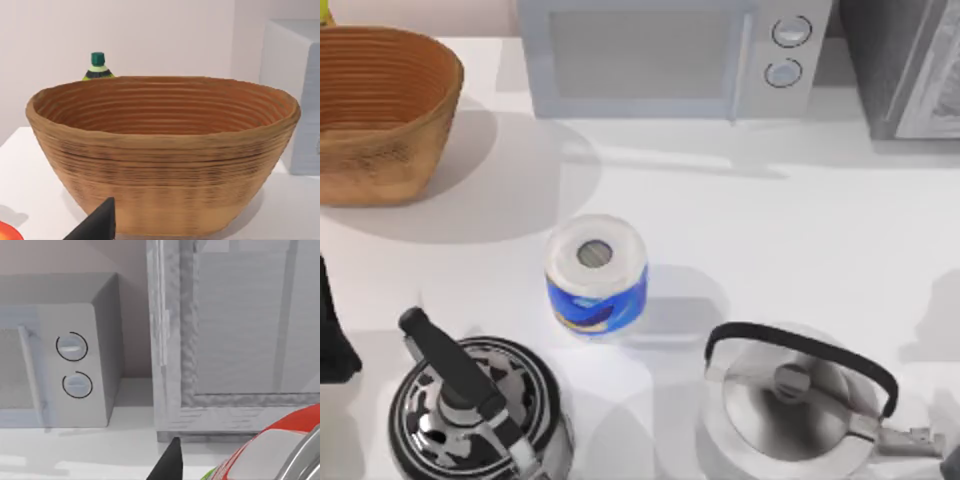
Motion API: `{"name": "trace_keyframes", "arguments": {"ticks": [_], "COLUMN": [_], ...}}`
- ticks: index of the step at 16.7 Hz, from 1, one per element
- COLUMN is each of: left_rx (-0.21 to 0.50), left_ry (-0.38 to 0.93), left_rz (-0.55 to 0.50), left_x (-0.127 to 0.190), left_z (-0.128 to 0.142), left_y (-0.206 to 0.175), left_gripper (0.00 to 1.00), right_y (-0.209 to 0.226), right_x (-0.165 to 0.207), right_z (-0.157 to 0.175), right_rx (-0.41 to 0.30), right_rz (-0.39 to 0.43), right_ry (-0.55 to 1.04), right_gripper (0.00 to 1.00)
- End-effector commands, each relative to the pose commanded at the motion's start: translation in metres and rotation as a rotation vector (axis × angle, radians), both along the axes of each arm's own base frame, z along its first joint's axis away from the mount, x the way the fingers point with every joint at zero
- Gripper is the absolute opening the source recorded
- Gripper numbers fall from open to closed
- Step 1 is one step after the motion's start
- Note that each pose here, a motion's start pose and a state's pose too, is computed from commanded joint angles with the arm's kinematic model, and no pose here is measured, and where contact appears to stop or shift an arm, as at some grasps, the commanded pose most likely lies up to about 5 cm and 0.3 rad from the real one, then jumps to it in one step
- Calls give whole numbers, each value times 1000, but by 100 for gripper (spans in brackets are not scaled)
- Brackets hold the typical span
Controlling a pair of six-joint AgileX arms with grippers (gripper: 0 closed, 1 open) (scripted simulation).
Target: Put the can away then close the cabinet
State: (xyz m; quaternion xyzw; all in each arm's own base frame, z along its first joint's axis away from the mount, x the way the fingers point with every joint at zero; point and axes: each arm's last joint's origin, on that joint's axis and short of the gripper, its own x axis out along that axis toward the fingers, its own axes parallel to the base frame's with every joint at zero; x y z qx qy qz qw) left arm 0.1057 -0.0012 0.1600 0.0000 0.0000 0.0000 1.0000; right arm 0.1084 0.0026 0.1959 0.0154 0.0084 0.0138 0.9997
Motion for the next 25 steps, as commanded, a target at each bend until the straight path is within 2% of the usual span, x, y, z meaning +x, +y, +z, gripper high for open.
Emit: {"name": "trace_keyframes", "arguments": {"ticks": [3,5,10,13,16,21,25], "left_rx": [0,0,0,0,0,0,0], "left_ry": [0,0,0,0,0,0,0], "left_rz": [0,0,0,0,0,0,0], "left_x": [0,0,0,0,0,0,0], "left_z": [0,0,0,0,0,0,0], "left_y": [0,0,0,0,0,0,0], "left_gripper": [100,100,100,100,100,100,100], "right_y": [-3,-4,-3,-3,-3,-2,1], "right_x": [-3,-3,-2,-4,-8,-12,4], "right_z": [-29,-36,-36,-19,25,138,223], "right_rx": [-26,-31,-28,-36,-49,-57,-51], "right_rz": [-21,-28,-24,-25,-40,-80,-97], "right_ry": [-15,-17,-11,-27,-69,-168,-199], "right_gripper": [0,0,0,0,0,0,0]}}
